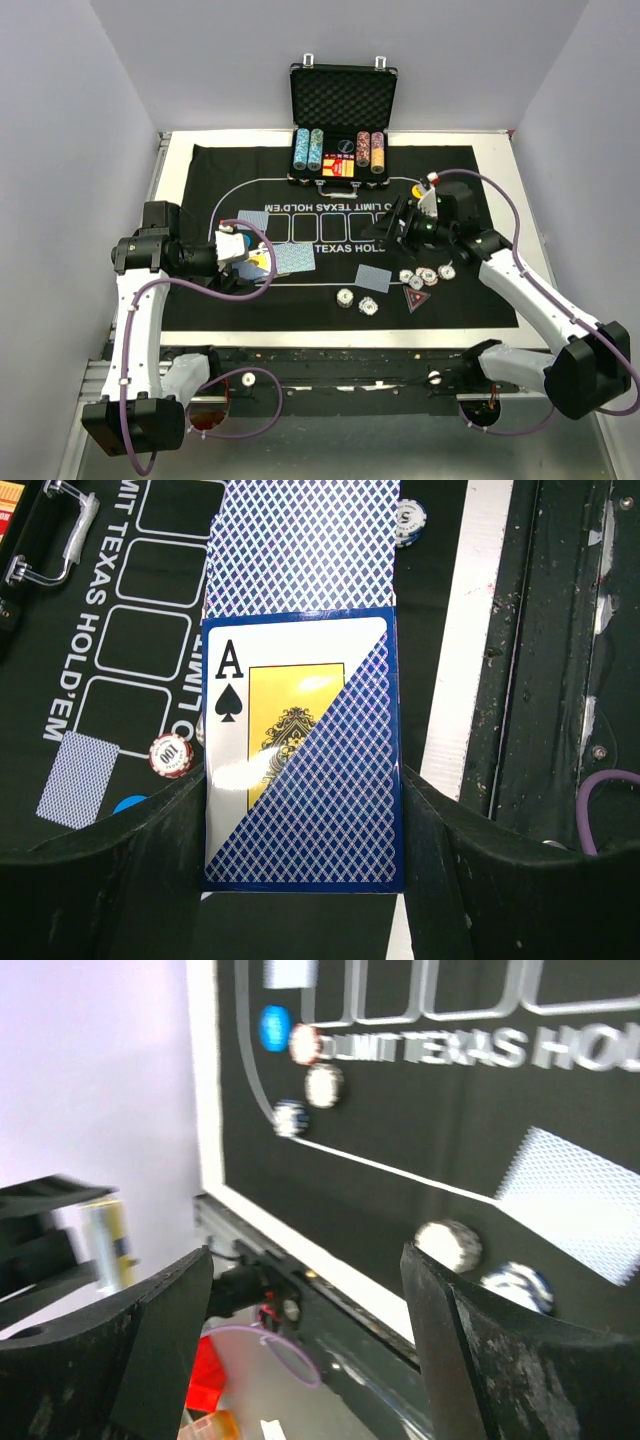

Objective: Distribute texas hold em gaming equipment

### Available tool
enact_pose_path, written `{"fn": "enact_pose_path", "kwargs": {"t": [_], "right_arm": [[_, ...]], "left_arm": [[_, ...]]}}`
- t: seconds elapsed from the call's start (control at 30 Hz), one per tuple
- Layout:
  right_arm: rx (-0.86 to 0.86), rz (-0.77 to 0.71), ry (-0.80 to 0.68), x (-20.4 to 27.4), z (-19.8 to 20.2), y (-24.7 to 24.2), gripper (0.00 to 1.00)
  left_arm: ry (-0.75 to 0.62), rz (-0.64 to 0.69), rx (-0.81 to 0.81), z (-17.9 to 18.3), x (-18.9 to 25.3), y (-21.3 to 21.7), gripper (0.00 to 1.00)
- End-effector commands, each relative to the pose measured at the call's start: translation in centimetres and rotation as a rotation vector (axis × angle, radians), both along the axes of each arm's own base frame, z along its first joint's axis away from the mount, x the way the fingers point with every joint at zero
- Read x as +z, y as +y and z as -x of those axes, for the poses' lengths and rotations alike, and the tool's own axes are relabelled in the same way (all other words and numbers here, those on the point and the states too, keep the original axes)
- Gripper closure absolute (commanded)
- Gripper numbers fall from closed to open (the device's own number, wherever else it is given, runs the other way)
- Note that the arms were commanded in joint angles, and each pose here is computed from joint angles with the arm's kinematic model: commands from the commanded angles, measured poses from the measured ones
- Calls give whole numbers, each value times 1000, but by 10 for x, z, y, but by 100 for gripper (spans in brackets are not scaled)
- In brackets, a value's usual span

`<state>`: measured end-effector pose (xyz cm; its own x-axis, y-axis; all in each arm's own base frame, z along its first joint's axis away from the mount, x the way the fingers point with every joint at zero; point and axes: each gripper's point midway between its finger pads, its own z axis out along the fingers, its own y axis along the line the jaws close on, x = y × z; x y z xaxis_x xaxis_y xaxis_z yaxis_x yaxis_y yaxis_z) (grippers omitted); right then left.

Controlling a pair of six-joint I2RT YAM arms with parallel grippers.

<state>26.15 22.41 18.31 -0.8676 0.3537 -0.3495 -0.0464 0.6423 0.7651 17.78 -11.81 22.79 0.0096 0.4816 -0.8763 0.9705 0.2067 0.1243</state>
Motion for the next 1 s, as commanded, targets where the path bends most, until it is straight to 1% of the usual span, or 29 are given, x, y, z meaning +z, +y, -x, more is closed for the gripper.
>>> {"fn": "enact_pose_path", "kwargs": {"t": [0.0,0.1,0.23,0.57,0.73,0.87,0.97], "right_arm": [[137,-226,-88,68,9,37,13],[196,-213,-106,78,13,65,10],[290,-207,-99,78,30,107,8],[380,-172,-44,53,51,157,7],[393,-199,-19,49,53,169,16],[400,-244,3,52,58,171,26],[403,-293,-4,60,61,172,35]], "left_arm": [[-47,45,-31,-1,15,-7,54],[-45,49,-29,-1,15,-7,54],[-43,46,-29,-1,15,-7,54],[-45,45,-19,-3,15,-6,53],[-42,43,-16,-4,15,-6,53],[-45,38,-14,-4,14,-5,54],[-48,32,-12,-6,12,-4,53]]}}
